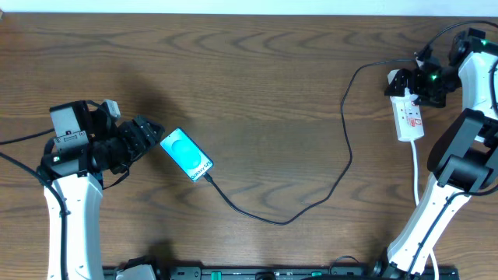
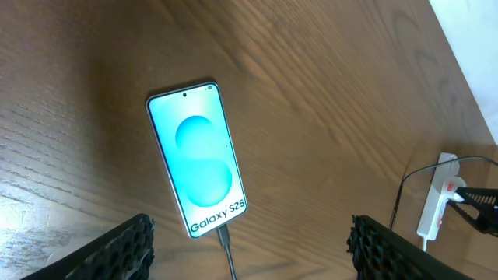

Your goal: Plug charger to phone and switch on socket

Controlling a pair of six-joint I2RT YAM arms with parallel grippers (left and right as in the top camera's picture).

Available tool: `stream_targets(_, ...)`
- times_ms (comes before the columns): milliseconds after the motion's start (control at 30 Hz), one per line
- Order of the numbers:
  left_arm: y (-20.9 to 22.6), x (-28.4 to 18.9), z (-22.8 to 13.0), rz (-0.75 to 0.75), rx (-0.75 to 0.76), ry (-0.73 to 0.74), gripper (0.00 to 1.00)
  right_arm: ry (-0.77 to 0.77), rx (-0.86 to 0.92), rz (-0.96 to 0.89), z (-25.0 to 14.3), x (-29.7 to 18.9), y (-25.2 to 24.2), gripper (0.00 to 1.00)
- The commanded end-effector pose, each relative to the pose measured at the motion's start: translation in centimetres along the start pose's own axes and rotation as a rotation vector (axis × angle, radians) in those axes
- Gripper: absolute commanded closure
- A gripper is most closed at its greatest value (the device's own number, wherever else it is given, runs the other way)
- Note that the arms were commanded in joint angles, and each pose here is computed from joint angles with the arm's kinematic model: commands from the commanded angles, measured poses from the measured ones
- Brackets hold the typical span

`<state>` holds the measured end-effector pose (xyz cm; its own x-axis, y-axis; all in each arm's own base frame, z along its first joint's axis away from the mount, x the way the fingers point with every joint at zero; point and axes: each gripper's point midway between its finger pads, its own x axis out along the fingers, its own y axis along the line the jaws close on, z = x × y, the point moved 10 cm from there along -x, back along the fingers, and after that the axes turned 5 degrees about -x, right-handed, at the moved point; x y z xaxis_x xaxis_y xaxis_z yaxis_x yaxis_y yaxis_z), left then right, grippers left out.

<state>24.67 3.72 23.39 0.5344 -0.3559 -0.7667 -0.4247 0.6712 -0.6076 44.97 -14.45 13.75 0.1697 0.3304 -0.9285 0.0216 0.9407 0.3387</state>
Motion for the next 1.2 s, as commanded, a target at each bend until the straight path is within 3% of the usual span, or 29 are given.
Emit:
stream_targets(0,0.2,0.0,0.1,0.011,0.004,-0.004,0.19,0.015,-0.022,0.05,0.1,1.1,0.9,0.01)
stream_targets(1167,0.3,0.0,0.0,0.016,0.011,0.004,0.19,0.064,0.083,0.142,-0.9,3.7,1.6,0.01)
